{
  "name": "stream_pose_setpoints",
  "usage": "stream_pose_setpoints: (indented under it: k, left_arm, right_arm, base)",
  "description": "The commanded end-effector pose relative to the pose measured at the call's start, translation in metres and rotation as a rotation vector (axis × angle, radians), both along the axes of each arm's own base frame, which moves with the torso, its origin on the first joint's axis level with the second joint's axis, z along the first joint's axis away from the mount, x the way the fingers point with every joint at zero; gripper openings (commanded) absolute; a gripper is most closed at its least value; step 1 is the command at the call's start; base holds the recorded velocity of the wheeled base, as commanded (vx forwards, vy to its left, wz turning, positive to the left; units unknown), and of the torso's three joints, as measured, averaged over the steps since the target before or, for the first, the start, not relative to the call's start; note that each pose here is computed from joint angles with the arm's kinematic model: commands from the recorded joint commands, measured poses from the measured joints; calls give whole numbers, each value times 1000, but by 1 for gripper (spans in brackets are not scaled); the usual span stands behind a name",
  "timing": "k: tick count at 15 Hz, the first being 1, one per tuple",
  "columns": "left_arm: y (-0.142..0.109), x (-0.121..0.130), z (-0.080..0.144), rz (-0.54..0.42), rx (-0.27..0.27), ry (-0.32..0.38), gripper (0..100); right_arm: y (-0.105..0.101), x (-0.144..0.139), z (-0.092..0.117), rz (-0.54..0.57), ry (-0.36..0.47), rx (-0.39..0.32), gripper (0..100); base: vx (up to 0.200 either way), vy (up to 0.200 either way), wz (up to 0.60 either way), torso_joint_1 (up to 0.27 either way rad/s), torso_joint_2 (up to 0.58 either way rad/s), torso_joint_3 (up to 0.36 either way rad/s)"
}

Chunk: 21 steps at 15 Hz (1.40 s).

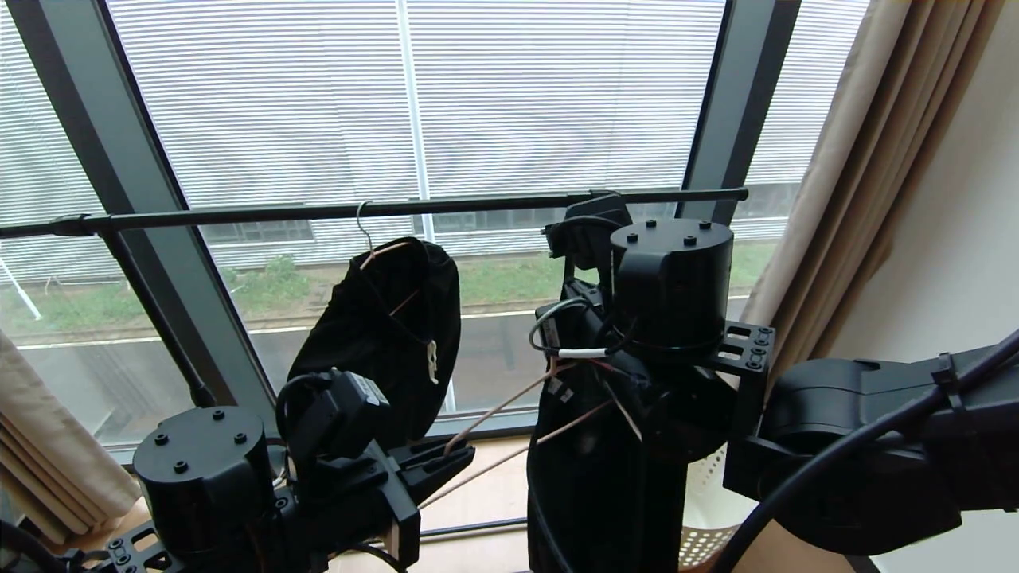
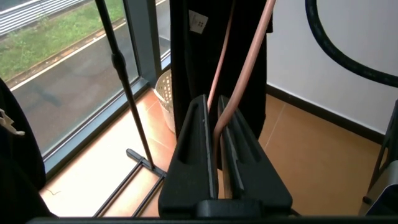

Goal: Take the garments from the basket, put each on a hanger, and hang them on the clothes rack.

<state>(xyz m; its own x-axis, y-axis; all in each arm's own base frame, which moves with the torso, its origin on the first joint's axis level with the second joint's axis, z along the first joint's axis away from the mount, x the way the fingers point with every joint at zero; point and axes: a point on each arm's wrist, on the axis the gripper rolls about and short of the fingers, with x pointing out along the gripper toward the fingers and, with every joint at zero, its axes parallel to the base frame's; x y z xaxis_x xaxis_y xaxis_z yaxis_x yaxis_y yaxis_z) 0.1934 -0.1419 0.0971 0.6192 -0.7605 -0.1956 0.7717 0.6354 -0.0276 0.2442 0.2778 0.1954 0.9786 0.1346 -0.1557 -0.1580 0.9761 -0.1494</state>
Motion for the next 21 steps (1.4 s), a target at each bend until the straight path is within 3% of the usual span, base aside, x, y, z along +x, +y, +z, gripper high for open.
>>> stream_pose_setpoints:
  k: [1, 9, 17, 18, 21]
  left_arm:
    - [0, 0, -1, 5, 4, 6, 0]
    - [0, 0, -1, 3, 6, 6, 0]
    - [0, 0, -2, 3, 7, 7, 0]
    - [0, 0, -2, 3, 7, 7, 0]
    - [1, -1, -1, 2, 8, 6, 0]
  right_arm:
    - [-7, 6, 3, -25, -7, 7, 0]
    - [-7, 9, 1, -29, -7, 12, 0]
    - [10, -14, -3, 53, 3, 6, 0]
    - [10, -15, -3, 53, -1, 11, 100]
    - [7, -15, -2, 47, -18, 25, 100]
  base:
    - [0, 0, 0, 0, 0, 0]
    - [0, 0, 0, 0, 0, 0]
    - [0, 0, 0, 0, 0, 0]
    - [0, 0, 0, 0, 0, 0]
    - [0, 0, 0, 0, 0, 0]
